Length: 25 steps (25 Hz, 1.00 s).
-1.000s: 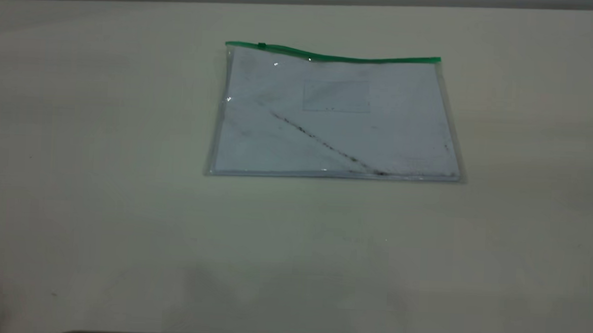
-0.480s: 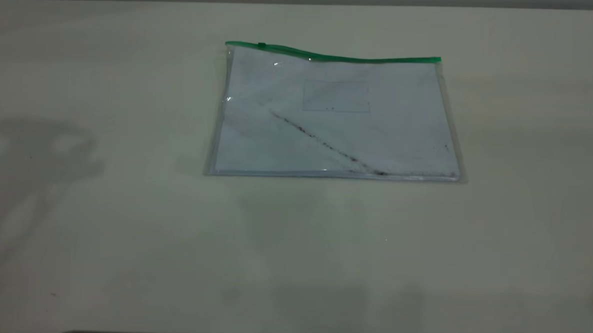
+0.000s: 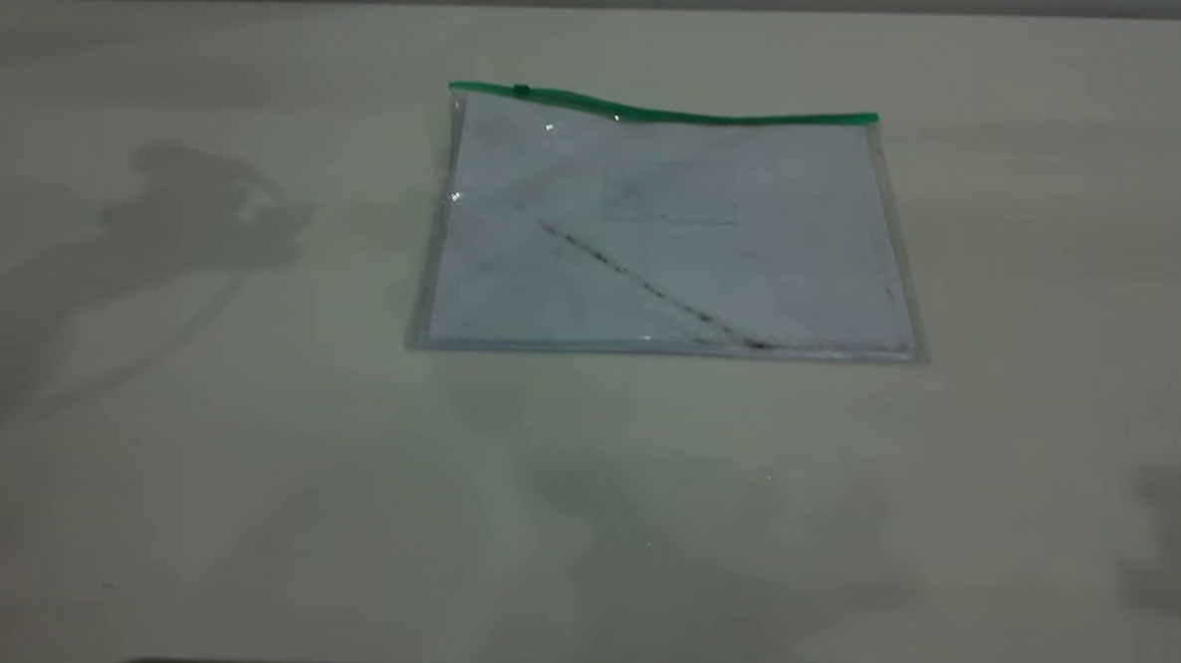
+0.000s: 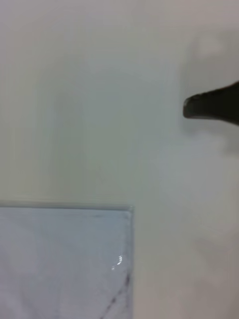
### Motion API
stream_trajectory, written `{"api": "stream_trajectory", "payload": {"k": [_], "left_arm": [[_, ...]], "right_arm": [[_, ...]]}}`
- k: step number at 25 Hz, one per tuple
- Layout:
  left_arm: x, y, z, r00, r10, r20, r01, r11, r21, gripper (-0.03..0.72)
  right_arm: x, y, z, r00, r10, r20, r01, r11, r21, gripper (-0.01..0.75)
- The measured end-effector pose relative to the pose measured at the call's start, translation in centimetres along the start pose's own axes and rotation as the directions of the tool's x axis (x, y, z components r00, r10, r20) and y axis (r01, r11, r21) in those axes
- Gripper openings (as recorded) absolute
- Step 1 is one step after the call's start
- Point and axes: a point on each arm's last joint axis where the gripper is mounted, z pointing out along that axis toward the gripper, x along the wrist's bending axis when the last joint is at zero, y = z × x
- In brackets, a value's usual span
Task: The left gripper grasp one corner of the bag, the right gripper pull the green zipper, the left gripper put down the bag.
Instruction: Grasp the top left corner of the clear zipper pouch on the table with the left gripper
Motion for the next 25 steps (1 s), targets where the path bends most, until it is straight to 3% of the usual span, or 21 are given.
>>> {"api": "stream_trajectory", "payload": {"k": [10,18,25], "left_arm": [[3.1,-0.1,9.2,0.988,0.078,0.135,-0.065,0.994,-0.092,0.588],[2.5,0.2,15.4,0.97,0.14,0.198,-0.123,0.988,-0.093,0.588],[2.9,-0.2,17.8,0.972,0.087,0.219,-0.073,0.995,-0.074,0.588]], "right_arm": [[-0.1,0.0,1.6,1.0,0.004,0.0,-0.004,0.998,0.063,0.558],[-0.1,0.0,1.6,1.0,0.005,-0.001,-0.005,0.998,0.064,0.558],[-0.1,0.0,1.6,1.0,0.004,-0.001,-0.004,0.998,0.064,0.558]]}}
